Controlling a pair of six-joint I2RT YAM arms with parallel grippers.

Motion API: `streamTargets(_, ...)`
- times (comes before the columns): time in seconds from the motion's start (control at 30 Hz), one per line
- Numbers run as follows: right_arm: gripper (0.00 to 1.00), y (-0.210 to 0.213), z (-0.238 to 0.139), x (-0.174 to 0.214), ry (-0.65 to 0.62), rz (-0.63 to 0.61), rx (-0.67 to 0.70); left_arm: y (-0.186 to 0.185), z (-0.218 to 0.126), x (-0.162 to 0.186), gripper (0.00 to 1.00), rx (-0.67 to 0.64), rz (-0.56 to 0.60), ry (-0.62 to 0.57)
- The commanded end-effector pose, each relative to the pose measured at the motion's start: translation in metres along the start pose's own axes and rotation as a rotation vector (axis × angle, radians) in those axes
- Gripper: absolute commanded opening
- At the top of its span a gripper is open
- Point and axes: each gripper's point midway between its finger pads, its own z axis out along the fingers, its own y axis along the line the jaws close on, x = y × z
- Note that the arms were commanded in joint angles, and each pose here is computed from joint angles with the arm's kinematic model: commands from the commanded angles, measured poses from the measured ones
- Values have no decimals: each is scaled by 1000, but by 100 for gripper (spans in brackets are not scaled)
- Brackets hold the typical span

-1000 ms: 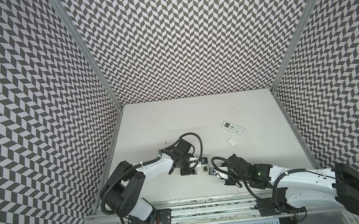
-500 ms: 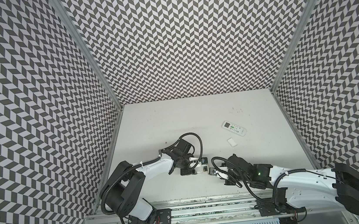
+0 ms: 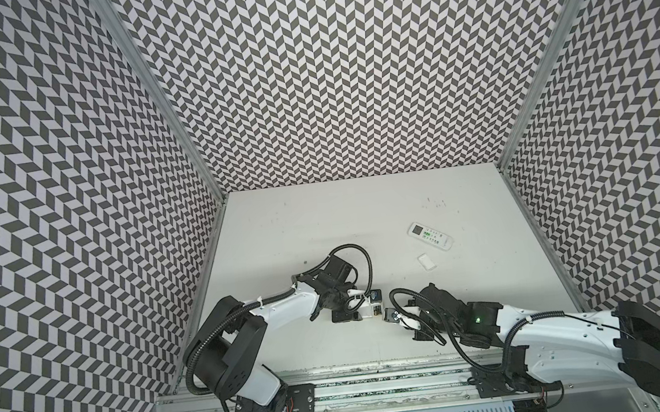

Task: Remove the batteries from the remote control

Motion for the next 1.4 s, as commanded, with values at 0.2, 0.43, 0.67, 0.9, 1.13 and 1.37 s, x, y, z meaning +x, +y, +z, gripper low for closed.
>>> streamTargets(0.2, 0, -40, -10, -13, -43, 11, 190, -34, 3, 8, 33, 128, 15, 20)
streamTargets(0.43, 0, -40, -10, -12, -42, 13, 187, -35, 3, 7, 32, 133, 13, 16)
streamTargets(0.67, 0, -36, -11, -8, -42, 9, 178, -34, 2, 7, 32, 130, 14, 15)
streamTargets(0.9, 0, -37, -10, -7, -37, 9, 188, -33, 2, 7, 32, 129, 14, 18)
streamTargets(1.13, 0, -37, -10, -8, -37, 6, 182, -33, 2, 7, 32, 126, 14, 18)
streamTargets(1.37, 0, -15, -12, -11, -81, 16, 65, -27, 2, 7, 59, 102, 12, 27)
